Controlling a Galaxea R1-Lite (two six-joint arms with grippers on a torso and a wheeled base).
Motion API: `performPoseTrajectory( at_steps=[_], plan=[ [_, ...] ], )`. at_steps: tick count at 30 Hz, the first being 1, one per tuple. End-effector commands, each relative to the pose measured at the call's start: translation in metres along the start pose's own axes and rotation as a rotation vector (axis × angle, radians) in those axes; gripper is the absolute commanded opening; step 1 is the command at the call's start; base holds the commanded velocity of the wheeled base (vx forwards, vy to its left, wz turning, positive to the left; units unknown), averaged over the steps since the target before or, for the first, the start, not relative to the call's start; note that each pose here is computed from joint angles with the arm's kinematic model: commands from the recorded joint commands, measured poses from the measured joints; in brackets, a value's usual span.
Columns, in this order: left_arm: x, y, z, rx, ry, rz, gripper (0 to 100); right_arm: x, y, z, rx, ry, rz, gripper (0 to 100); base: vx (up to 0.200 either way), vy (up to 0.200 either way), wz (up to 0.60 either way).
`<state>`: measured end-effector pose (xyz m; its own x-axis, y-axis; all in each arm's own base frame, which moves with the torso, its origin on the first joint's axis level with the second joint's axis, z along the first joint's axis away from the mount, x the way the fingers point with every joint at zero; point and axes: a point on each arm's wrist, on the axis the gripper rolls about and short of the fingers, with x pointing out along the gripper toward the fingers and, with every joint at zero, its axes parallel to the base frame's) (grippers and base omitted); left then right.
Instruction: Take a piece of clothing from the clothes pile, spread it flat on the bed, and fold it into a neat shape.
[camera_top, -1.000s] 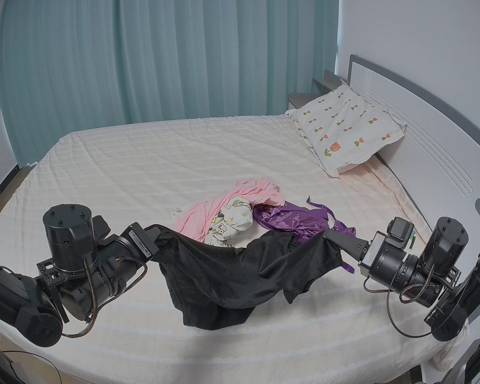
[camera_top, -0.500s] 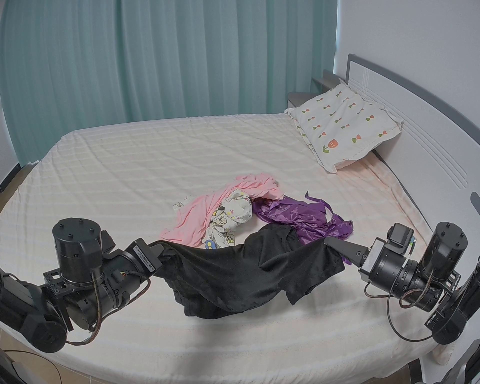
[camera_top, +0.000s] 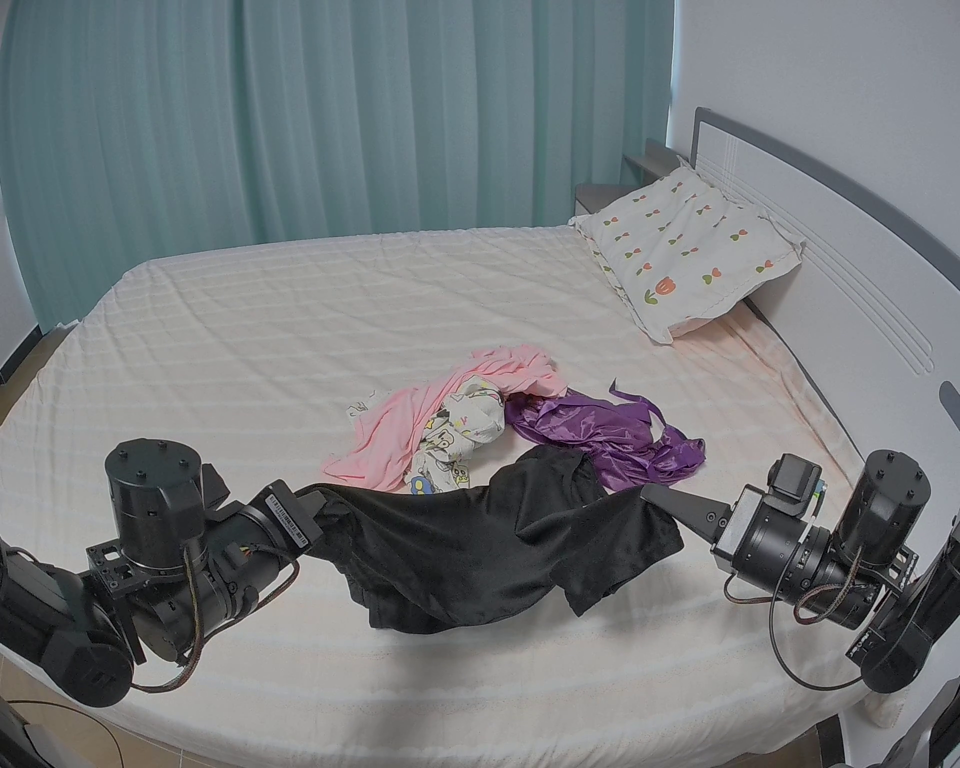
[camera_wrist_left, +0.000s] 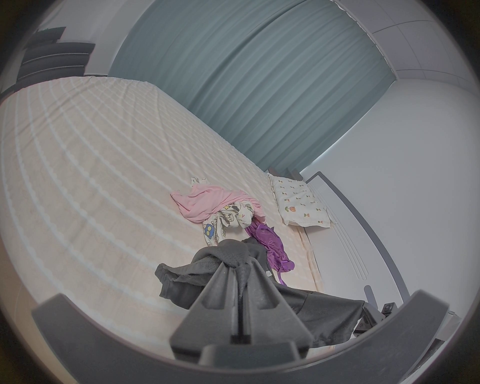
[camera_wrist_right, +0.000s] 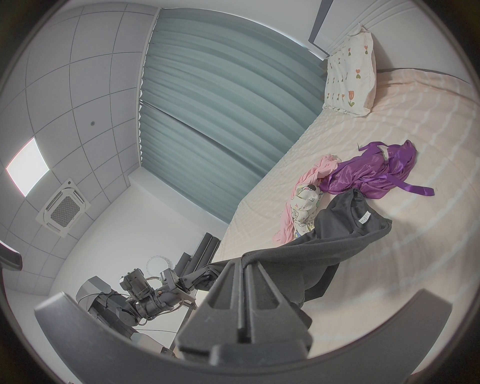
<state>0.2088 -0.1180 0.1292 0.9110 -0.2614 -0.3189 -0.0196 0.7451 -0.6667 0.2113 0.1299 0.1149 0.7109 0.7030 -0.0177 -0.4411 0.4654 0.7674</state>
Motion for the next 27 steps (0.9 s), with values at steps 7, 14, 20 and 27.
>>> performPoseTrajectory(
  at_steps=[7,14,20,27],
  plan=[
    [-0.005,-0.003,0.005,-0.010,-0.014,-0.019,0,0.001,0.002,-0.002,-0.002,0.002,0.013,0,0.000,0.143,0.00],
    [-0.006,-0.004,0.007,-0.011,-0.021,-0.025,0,0.001,0.003,-0.002,-0.002,0.005,0.015,0,0.000,0.200,0.00],
    [-0.010,-0.006,0.009,-0.012,-0.030,-0.037,0,0.000,0.006,-0.001,-0.006,0.001,0.029,0,0.000,0.200,0.00],
    [-0.017,-0.008,0.013,-0.011,-0.034,-0.042,0,0.001,0.011,-0.005,-0.008,0.013,0.048,0,0.000,0.200,0.00]
  ],
)
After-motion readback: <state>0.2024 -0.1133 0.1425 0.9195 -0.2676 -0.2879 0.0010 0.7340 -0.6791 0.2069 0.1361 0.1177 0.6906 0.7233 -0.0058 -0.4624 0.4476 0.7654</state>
